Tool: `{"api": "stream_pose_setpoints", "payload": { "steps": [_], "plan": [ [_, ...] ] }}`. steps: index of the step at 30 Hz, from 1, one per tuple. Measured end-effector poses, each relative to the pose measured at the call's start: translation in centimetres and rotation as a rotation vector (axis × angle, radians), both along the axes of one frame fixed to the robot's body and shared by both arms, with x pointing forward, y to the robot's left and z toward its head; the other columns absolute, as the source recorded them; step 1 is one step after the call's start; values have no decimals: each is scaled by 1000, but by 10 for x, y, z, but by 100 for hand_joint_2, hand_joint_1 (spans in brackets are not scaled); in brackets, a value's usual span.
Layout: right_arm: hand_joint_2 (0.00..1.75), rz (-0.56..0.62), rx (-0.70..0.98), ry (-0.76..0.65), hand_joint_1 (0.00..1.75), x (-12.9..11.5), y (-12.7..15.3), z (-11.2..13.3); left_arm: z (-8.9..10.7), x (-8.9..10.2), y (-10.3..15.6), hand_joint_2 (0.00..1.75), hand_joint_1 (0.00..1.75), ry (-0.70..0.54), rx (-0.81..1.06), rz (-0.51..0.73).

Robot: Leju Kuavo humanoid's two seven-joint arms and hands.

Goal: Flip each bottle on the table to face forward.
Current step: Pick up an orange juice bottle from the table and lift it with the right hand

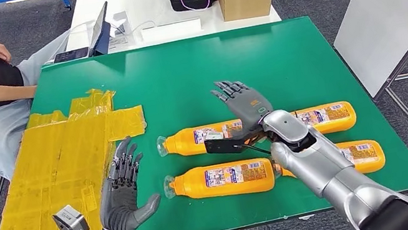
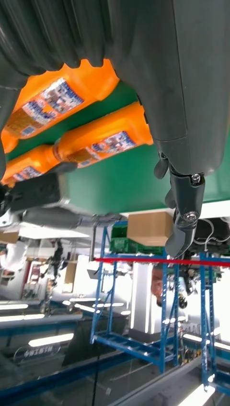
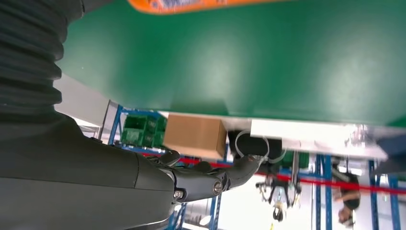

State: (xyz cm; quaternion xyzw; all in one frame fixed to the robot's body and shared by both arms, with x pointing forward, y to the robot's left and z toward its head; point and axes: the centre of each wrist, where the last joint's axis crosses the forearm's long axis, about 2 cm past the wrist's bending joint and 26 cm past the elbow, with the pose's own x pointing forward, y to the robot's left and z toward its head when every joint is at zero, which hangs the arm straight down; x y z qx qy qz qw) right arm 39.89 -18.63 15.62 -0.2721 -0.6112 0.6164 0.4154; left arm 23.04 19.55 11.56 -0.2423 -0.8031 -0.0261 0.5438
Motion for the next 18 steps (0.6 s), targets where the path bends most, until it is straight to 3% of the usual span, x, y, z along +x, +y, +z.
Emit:
{"api": "stream_pose_setpoints", "payload": {
  "steps": [18],
  "plan": [
    [175, 7, -80, 240, 0, -1, 28, -31, 3, 15, -10, 175, 0, 1, -17, -44]
  ]
}}
